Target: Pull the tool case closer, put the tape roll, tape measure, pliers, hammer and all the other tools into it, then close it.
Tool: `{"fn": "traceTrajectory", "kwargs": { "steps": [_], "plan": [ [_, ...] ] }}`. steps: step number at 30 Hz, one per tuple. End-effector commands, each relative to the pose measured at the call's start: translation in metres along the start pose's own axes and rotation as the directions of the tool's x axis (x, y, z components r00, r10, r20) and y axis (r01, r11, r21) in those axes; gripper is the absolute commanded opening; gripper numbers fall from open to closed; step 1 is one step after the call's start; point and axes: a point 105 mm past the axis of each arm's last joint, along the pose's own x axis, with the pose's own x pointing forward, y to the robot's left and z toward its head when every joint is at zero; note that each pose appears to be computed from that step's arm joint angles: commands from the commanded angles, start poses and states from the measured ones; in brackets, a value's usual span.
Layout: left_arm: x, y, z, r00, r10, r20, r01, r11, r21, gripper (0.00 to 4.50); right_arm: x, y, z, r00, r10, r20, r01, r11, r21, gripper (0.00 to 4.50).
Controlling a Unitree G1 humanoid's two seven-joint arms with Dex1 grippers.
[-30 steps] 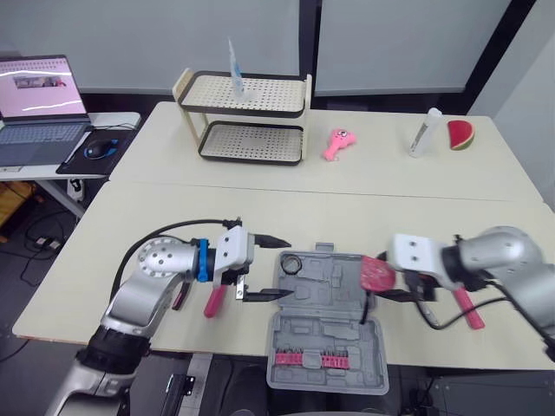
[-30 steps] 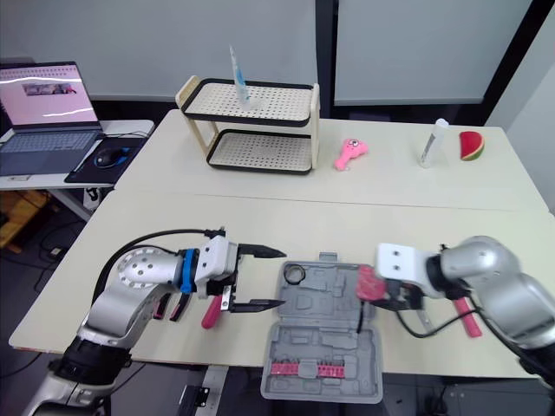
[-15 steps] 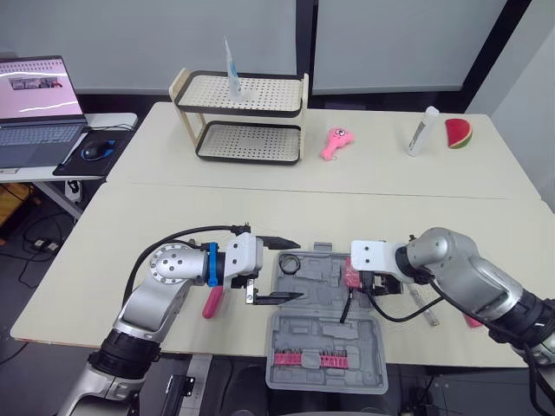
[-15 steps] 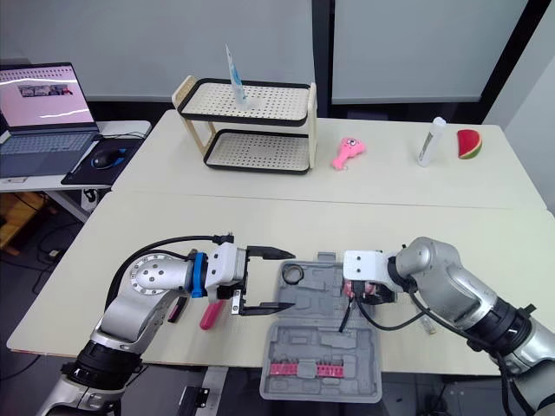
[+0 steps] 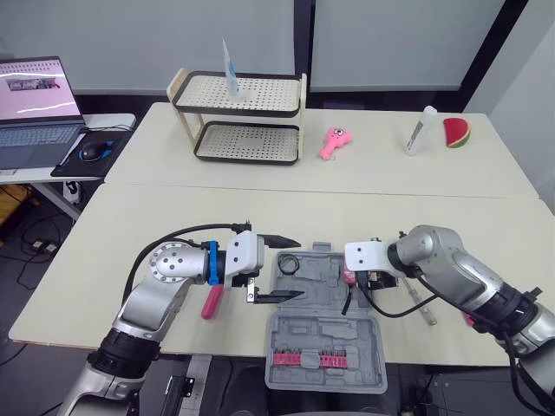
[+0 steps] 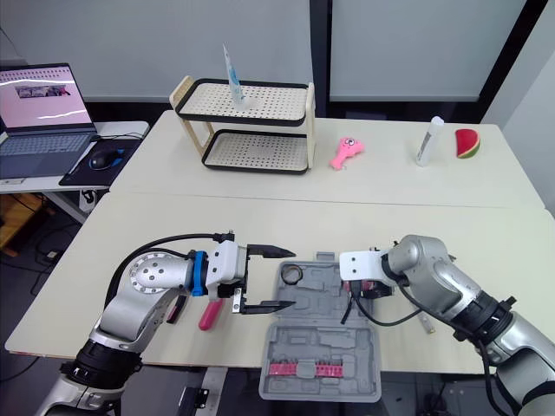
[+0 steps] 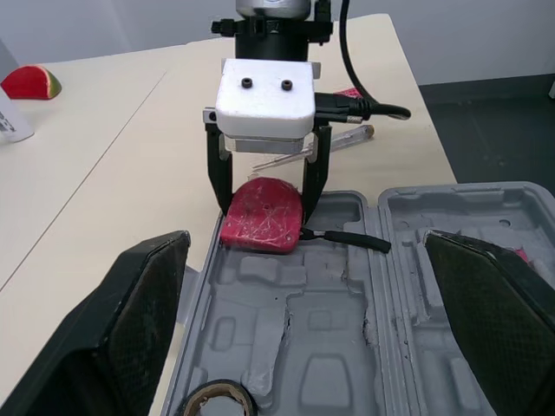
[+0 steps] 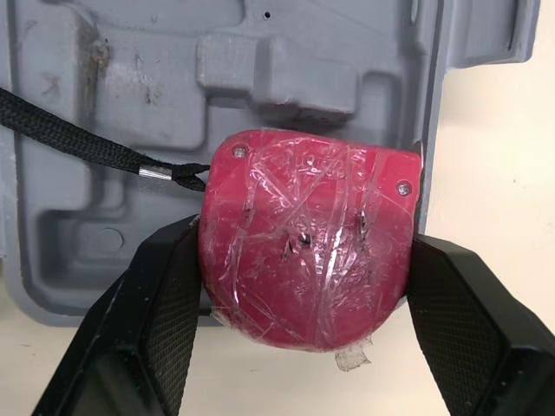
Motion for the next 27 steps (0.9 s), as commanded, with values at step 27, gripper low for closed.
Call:
{"fn": "traceTrajectory", "kwargs": {
  "steps": [27],
  "plan": [
    [0.005,0.008,0.008,1.000,-0.015,0.002,0.015,0.998,0.054,4.50,-0.067,-0.001,0.028,0.977,-0.016,0.212,0.011,1.000,0.029,4.47]
  ]
}}
